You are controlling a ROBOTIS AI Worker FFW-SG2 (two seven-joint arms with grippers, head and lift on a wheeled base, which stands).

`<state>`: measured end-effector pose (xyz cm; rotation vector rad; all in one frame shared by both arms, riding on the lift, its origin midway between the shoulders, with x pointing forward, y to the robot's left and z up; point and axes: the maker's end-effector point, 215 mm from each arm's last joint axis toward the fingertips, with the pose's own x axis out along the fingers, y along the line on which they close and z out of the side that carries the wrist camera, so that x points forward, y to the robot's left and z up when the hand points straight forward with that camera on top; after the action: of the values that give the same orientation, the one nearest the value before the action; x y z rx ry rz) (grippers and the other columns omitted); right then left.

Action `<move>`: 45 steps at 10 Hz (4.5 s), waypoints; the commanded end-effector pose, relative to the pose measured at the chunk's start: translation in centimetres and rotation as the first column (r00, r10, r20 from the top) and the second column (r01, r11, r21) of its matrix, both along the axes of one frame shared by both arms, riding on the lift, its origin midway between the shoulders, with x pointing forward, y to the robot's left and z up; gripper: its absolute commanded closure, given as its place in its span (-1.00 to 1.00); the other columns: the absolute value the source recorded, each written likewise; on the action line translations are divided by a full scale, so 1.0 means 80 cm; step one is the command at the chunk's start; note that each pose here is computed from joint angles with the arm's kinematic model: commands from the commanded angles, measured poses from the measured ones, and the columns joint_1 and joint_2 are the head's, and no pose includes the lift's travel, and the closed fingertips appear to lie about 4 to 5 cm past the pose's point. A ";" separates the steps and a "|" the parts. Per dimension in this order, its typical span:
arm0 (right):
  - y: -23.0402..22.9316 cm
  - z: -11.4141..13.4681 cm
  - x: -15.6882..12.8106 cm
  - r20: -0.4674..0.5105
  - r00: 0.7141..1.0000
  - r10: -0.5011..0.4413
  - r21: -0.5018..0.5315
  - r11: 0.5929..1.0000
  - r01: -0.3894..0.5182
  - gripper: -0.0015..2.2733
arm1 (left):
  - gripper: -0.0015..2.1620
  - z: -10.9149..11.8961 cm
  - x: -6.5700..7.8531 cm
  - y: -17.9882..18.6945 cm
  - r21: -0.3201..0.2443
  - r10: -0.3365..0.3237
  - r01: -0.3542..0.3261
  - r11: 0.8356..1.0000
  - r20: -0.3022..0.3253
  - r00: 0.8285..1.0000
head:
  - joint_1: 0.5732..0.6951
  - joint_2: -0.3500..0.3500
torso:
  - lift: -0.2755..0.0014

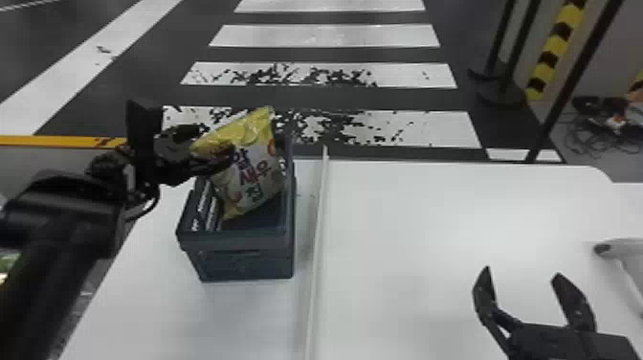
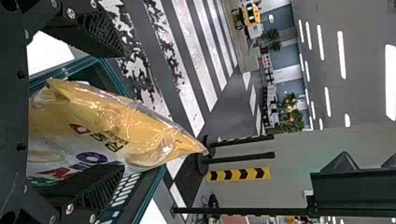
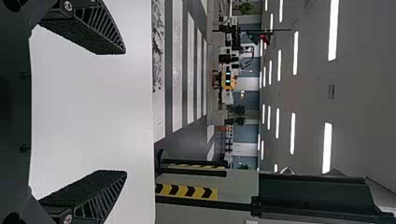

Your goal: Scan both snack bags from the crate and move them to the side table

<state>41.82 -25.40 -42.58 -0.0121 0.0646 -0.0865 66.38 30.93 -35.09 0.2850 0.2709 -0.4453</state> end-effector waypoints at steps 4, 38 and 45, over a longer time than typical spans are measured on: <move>-0.002 -0.001 -0.002 0.003 1.000 -0.001 0.005 1.000 0.001 -0.93 | 0.98 -0.034 -0.005 -0.003 0.080 -0.013 0.018 0.997 -0.062 0.998 | 1.00 0.12 | 0.28; 0.013 0.005 -0.003 0.007 1.000 0.018 0.001 1.000 -0.018 -0.93 | 0.98 0.201 -0.192 -0.001 -0.750 0.223 -0.103 0.653 0.060 0.973 | 1.00 0.34 | 0.28; -0.026 0.022 -0.008 0.029 0.999 -0.036 -0.012 0.999 0.037 -0.93 | 0.98 0.036 -0.201 -0.241 -0.766 -0.084 -0.076 0.638 -0.167 0.982 | 1.00 -0.36 | 0.28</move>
<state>41.24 -27.12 -40.93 -0.0233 0.0375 -0.1177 50.22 12.97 -30.35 -0.6281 0.2044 -0.5509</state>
